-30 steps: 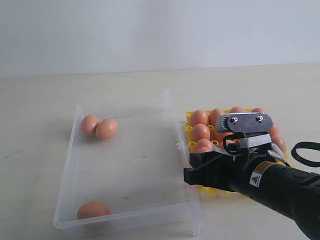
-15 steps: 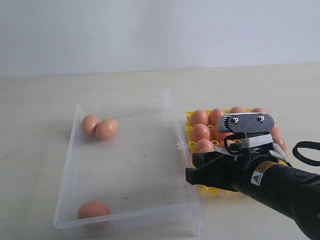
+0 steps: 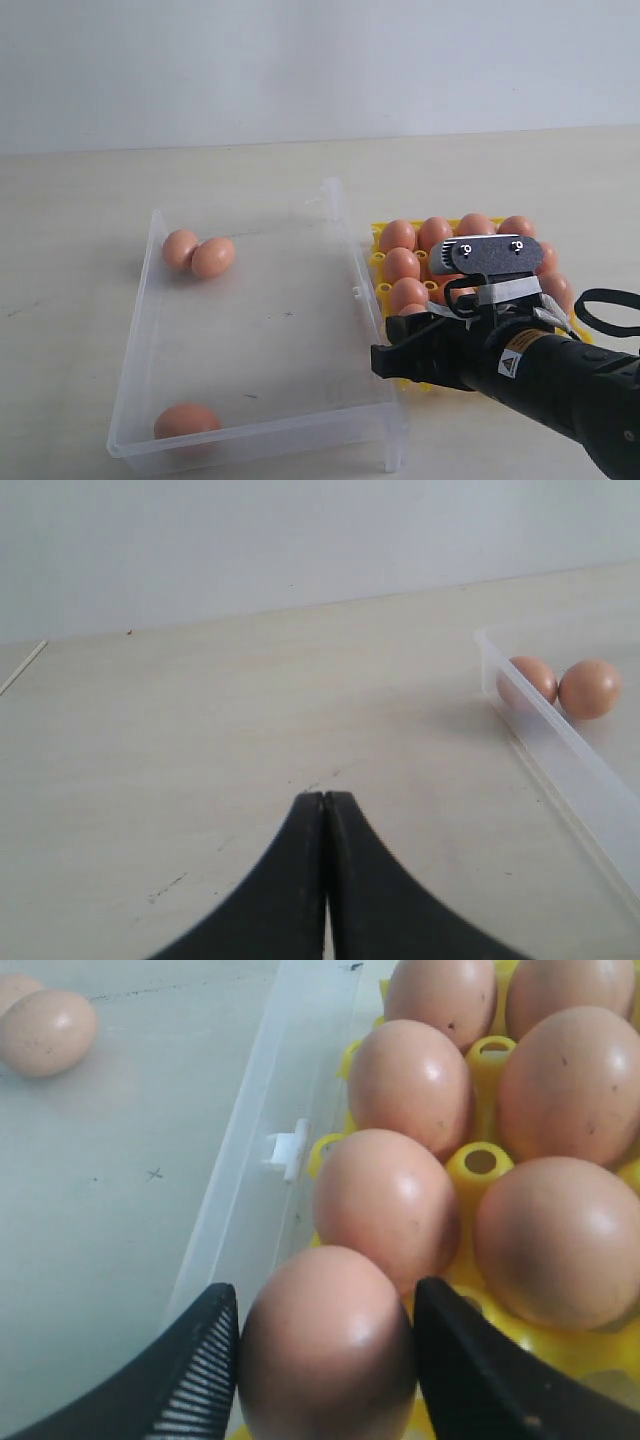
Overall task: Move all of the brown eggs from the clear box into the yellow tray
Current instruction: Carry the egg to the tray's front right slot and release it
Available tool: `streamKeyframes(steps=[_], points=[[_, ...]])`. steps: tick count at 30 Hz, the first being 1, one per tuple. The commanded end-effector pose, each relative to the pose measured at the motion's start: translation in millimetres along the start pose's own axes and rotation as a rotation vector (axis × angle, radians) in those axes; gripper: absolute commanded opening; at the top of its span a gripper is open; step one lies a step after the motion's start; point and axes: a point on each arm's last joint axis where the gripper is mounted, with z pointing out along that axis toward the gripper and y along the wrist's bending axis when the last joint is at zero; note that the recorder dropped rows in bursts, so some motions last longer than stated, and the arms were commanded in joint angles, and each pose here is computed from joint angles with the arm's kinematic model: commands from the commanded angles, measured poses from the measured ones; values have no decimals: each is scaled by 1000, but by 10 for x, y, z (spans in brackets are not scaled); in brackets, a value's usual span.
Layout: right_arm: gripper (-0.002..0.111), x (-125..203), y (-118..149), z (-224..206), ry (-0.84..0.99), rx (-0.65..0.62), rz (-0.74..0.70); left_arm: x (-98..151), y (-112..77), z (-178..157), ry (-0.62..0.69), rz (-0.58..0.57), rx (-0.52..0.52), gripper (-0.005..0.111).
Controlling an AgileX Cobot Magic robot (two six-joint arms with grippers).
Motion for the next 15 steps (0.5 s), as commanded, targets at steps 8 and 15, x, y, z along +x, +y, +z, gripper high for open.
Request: streamKeyframes(steps=[8,15], points=[[43,-36,10,6,-29,0,-4,-25,1,-4,-17,-3,1,0],[54,-38,-6,6,-31,17,-14,-25,1,-4,-17,-3,1,0]])
